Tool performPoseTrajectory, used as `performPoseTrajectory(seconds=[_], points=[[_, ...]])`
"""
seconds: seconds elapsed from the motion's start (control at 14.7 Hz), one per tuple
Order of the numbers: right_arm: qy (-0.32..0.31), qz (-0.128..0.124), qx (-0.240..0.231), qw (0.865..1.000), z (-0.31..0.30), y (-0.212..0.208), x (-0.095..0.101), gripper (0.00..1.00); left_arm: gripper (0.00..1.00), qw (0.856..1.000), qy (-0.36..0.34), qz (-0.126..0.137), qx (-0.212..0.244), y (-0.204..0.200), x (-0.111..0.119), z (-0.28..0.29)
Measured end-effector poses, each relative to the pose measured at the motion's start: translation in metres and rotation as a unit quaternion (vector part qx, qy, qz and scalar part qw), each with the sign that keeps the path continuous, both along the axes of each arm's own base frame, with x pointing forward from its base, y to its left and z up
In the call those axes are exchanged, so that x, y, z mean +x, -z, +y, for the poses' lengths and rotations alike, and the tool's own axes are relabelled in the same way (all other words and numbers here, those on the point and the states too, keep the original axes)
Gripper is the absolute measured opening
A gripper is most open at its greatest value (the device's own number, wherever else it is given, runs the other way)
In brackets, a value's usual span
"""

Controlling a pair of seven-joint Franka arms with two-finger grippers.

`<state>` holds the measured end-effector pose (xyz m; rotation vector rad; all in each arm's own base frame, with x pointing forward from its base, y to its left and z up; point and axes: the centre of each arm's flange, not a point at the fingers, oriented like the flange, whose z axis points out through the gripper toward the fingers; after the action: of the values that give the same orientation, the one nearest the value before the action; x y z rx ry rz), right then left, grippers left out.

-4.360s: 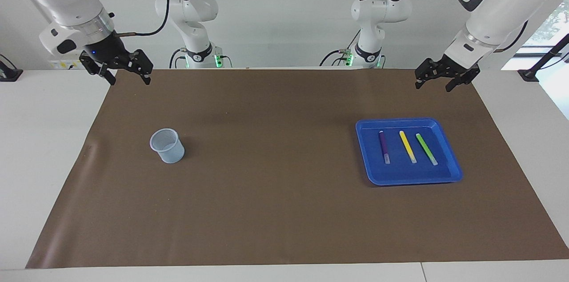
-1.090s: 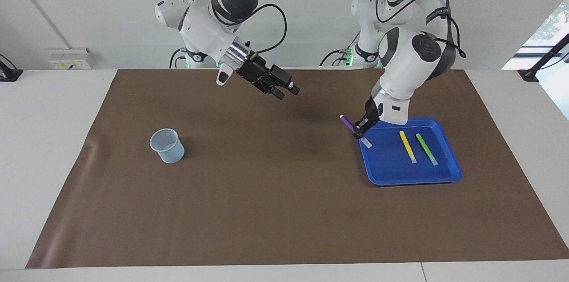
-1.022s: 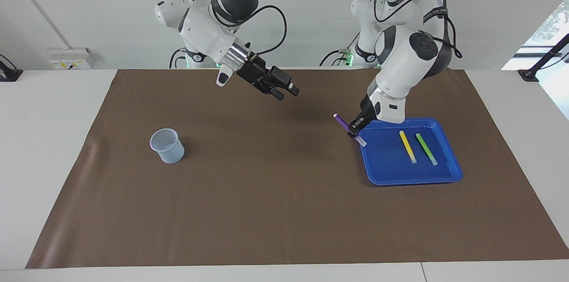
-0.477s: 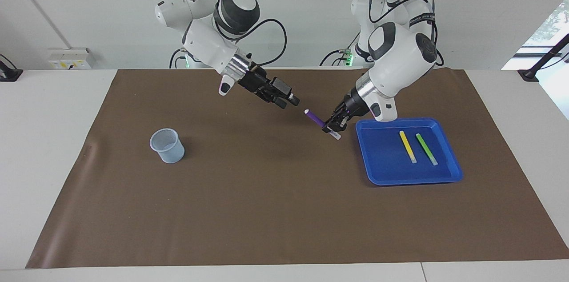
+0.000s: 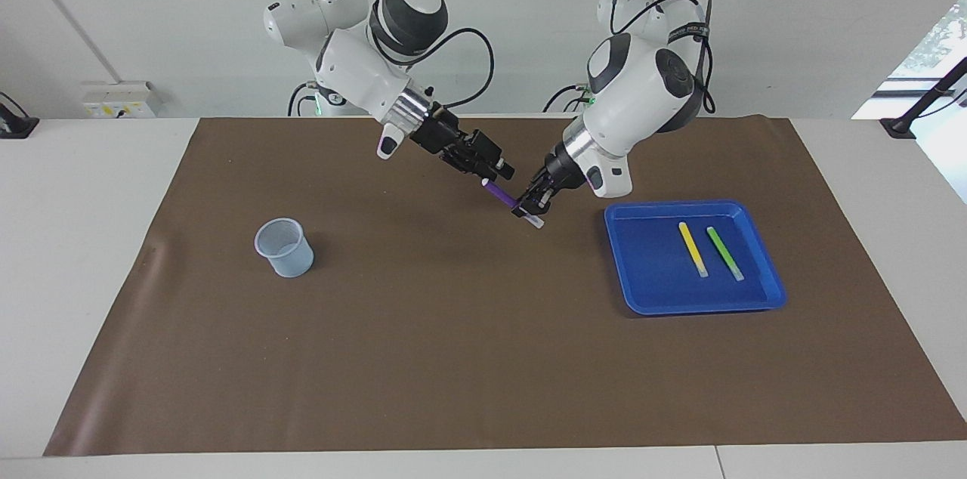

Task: Transfer and insert pens with both arms
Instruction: 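Grasp the purple pen with the right gripper and release the left gripper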

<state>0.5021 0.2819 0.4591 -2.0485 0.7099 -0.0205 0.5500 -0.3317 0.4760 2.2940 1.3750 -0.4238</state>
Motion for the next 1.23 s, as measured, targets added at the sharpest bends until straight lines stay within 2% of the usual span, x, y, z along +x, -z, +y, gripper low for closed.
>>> performPoseTrajectory(seconds=[0.27,0.54,0.75,0.82,1.02,1.23], points=[[0.0,-0.01,-0.004,1.0,-0.0075,0.0004,0.0044,0.66,0.17,1.0,0.008,0.013,0.004,0.003,-0.0033,-0.0003],[0.0,-0.01,-0.005,1.0,-0.0086,0.0017,0.0051,0.57,0.17,1.0,0.008,0.014,0.004,0.002,-0.0032,0.0004],[-0.001,-0.011,-0.006,1.0,-0.0081,0.0018,0.005,0.58,0.17,1.0,0.009,0.014,0.004,0.002,-0.0033,0.0004],[-0.001,-0.01,-0.007,1.0,-0.0085,0.0032,0.0047,0.51,0.17,1.0,0.007,0.013,0.004,0.001,-0.0023,0.0018],[-0.001,-0.007,-0.009,1.0,-0.0085,0.0078,0.0049,0.19,0.17,1.0,0.003,0.011,0.003,-0.0012,0.0003,0.0064],[-0.002,-0.007,-0.008,1.0,-0.0082,0.0073,0.0049,0.19,0.17,1.0,0.003,0.012,0.003,-0.0009,0.0003,0.0063]])
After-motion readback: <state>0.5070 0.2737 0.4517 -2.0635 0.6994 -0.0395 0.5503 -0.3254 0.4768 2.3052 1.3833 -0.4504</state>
